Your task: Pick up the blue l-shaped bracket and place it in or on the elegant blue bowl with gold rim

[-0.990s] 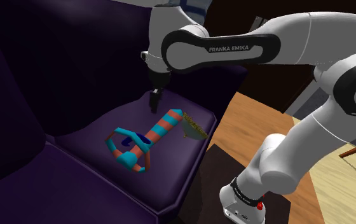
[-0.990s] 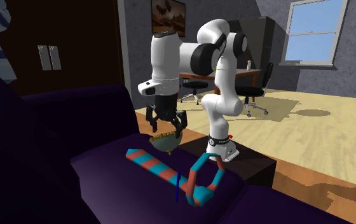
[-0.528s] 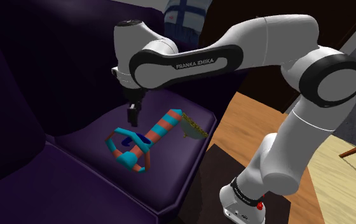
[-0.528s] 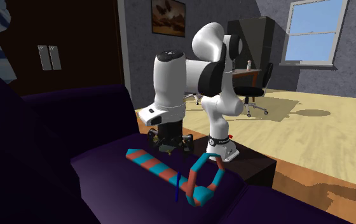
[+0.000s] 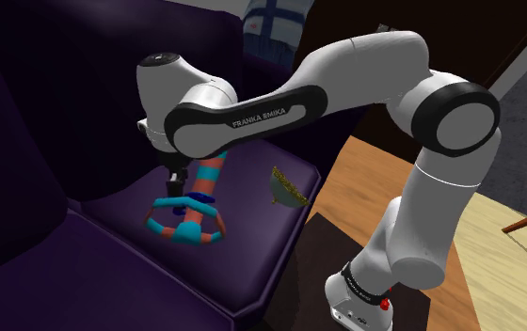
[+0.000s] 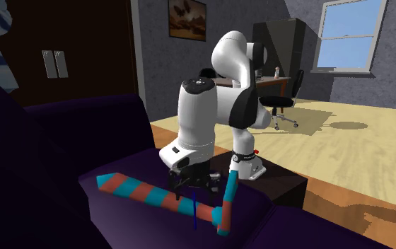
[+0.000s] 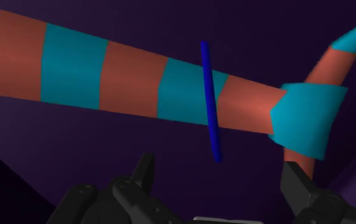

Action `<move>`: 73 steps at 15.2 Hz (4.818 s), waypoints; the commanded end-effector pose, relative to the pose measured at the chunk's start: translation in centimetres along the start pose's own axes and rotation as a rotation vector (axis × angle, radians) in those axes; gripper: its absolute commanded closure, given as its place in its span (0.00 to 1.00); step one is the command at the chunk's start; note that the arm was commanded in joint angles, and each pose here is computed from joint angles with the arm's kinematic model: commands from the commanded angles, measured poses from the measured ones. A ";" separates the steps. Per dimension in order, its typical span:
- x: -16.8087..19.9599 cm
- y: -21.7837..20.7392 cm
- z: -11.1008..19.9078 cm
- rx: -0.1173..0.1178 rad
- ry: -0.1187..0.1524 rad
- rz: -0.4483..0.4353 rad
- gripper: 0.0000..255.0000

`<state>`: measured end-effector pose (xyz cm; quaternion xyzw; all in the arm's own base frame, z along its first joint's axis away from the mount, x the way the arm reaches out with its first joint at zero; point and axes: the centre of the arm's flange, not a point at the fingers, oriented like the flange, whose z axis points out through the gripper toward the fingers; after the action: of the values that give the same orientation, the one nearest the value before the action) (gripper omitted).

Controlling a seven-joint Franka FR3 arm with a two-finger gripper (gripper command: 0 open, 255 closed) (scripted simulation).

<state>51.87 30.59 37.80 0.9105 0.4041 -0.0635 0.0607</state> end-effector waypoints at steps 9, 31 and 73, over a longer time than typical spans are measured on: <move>-0.2 -0.6 3.4 0.008 -0.042 -0.004 0.00; -1.1 -0.3 -1.8 0.008 -0.042 -0.004 1.00; -27.1 6.9 -10.2 0.008 -0.042 -0.004 1.00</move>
<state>40.47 8.90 52.35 0.9086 0.4037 -0.0843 0.0655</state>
